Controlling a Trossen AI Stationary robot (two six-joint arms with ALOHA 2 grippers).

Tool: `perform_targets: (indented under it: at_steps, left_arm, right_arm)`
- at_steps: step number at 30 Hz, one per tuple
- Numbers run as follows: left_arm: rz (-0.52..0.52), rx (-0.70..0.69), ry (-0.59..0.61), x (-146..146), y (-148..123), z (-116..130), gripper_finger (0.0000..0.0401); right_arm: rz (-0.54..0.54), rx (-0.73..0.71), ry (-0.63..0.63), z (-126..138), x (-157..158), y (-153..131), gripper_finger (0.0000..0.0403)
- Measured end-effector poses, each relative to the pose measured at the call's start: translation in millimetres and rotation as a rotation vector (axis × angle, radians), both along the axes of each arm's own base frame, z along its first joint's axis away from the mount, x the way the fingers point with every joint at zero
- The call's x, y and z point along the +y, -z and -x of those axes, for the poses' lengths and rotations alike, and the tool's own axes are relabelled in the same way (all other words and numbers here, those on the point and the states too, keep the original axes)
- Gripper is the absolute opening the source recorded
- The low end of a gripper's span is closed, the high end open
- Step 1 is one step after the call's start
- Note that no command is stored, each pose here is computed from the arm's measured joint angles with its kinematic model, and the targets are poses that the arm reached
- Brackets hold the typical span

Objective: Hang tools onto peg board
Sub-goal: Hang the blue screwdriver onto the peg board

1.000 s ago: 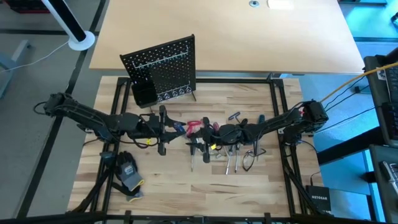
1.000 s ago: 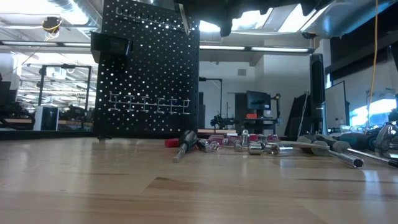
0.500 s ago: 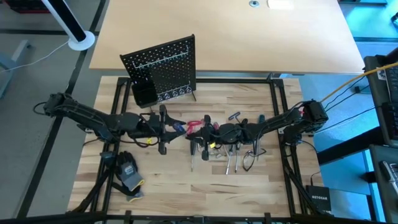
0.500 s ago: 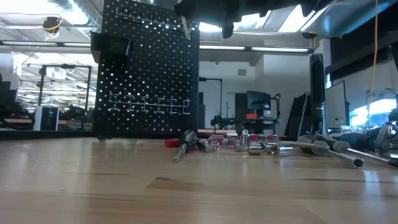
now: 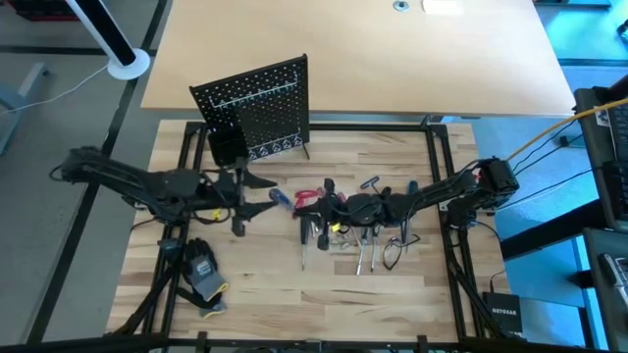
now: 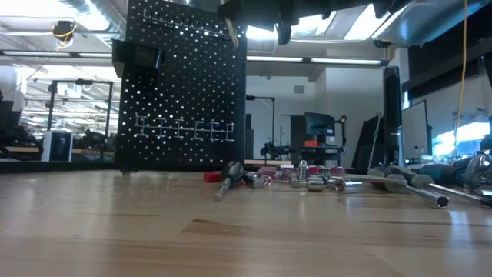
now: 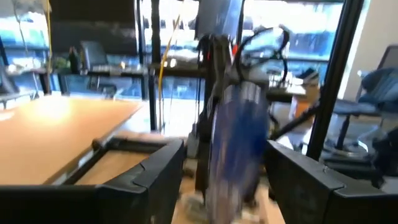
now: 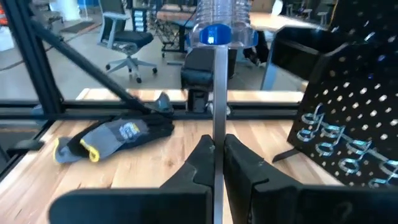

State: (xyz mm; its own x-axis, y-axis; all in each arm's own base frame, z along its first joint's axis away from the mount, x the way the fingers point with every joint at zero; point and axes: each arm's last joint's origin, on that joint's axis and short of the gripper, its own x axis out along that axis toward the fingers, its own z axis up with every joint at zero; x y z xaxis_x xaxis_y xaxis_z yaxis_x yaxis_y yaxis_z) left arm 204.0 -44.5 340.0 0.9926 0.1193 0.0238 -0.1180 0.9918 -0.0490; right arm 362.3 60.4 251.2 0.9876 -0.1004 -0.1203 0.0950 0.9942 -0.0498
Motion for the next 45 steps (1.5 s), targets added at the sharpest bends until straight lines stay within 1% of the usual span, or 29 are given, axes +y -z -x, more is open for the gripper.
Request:
perform_targets:
  at_steps: [5,9,13,18,22,24,30,33,36,39,45]
  left_arm:
    - [0.034,0.079,-0.026,4.3,0.7,27.4,0.0210]
    - [0.045,0.091,-0.092,3.6,15.5,44.2,0.0210]
    - [0.071,0.116,-0.126,1.6,42.8,52.4,0.0210]
    - [0.096,0.166,-0.125,-2.0,85.0,51.2,0.0210]
    - [0.134,0.176,-0.119,-3.9,108.4,51.8,0.0210]
    - [0.145,0.176,-0.116,-4.3,116.9,52.6,0.0210]
    - [0.179,0.134,-0.113,-4.1,120.4,52.7,0.0210]
    - [0.187,0.136,-0.113,-4.3,120.9,52.8,0.0210]
    - [0.197,0.137,-0.100,-6.3,121.4,53.5,0.0210]
    - [0.200,0.137,-0.089,-8.1,121.3,54.1,0.0210]
    - [0.201,0.137,-0.087,-8.3,121.3,54.1,0.0210]
  right_arm:
    - [0.013,-0.058,0.074,2.6,-16.1,-13.7,0.0019]
    - [0.004,-0.137,0.133,4.6,-37.5,-27.4,0.0017]
    - [0.008,-0.182,0.208,3.1,-65.1,-37.5,0.0017]
    - [0.032,-0.243,0.271,-4.6,-105.2,-57.9,0.0017]
    - [0.067,-0.287,0.331,-9.8,-136.3,-74.1,0.0017]
    - [0.073,-0.287,0.348,-13.6,-151.1,-77.3,0.0017]
    - [0.077,-0.282,0.392,-30.6,-185.8,-73.8,0.0017]
    - [0.080,-0.286,0.420,-35.2,-198.9,-71.3,0.0017]
    - [0.059,-0.272,0.450,-36.5,-210.1,-63.5,0.0017]
    - [0.043,-0.268,0.467,-35.2,-218.0,-60.3,0.0017]
    - [0.042,-0.270,0.474,-34.5,-220.3,-60.4,0.0017]
